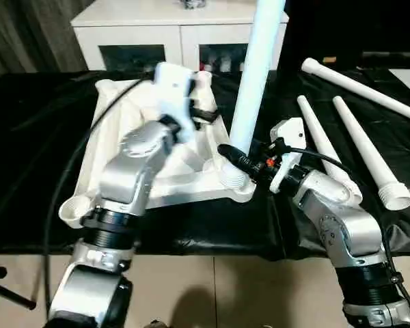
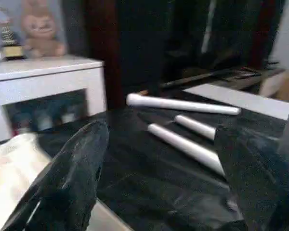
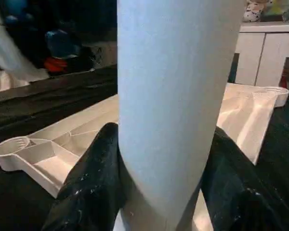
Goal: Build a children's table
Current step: Insert table leg to table base
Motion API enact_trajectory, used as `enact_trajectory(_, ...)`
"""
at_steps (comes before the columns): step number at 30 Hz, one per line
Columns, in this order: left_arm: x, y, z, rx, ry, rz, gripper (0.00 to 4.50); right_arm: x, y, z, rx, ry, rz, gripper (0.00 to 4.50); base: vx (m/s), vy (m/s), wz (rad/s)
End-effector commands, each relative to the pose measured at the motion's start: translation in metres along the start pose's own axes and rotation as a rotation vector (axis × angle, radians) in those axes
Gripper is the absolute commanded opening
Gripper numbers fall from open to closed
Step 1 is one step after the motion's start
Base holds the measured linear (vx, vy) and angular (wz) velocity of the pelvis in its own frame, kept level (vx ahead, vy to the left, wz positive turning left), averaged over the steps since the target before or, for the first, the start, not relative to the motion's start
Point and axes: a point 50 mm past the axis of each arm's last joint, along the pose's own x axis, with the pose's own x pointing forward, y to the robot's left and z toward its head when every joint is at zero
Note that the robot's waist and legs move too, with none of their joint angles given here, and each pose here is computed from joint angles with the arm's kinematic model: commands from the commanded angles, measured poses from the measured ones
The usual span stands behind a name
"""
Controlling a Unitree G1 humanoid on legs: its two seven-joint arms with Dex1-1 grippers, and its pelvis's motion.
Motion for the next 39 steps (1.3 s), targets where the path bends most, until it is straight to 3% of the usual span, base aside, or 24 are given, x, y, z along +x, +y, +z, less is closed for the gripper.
enact_trajectory(1, 0.001, -0.008, 0.007, -0.002, -0.022, -0.052, 3.97, 0.003, -0.001, 0.005, -0.015, 0.003, 0.007, 1.84, 0.000, 0.000, 0.00)
enact_trajectory(21, -0.003, -0.022, 0.004, -0.026, -0.053, -0.158, 3.97, 0.006, -0.003, 0.003, -0.034, 0.019, 0.006, 1.84, 0.000, 0.000, 0.00)
enact_trajectory(23, -0.003, -0.011, 0.005, -0.019, -0.059, -0.069, 3.97, 0.006, -0.004, 0.004, -0.042, 0.019, -0.014, 1.84, 0.000, 0.000, 0.00)
enact_trajectory(24, -0.008, 0.007, 0.006, -0.018, -0.074, 0.056, 3.97, 0.004, -0.009, 0.006, -0.062, 0.013, -0.078, 1.84, 0.000, 0.000, 0.00)
enact_trajectory(25, -0.010, 0.013, 0.005, -0.010, -0.066, 0.100, 3.97, 0.004, -0.012, 0.006, -0.068, 0.014, -0.104, 1.84, 0.000, 0.000, 0.00)
enact_trajectory(27, -0.031, 0.046, -0.004, 0.049, -0.025, 0.329, 3.97, -0.001, -0.028, 0.009, -0.088, 0.019, -0.241, 1.84, 0.000, 0.000, 0.00)
enact_trajectory(32, -0.093, 0.075, -0.034, 0.136, 0.048, 0.586, 3.97, -0.019, -0.043, 0.010, -0.110, 0.042, -0.404, 1.84, 0.000, 0.000, 0.00)
enact_trajectory(35, -0.123, 0.075, -0.052, 0.127, 0.072, 0.708, 3.97, -0.029, -0.041, 0.006, -0.143, 0.059, -0.429, 1.84, 0.000, 0.000, 0.00)
enact_trajectory(39, -0.135, 0.059, -0.066, 0.045, 0.064, 0.749, 3.97, -0.031, -0.034, 0.001, -0.084, 0.026, -0.424, 1.84, 0.000, 0.000, 0.00)
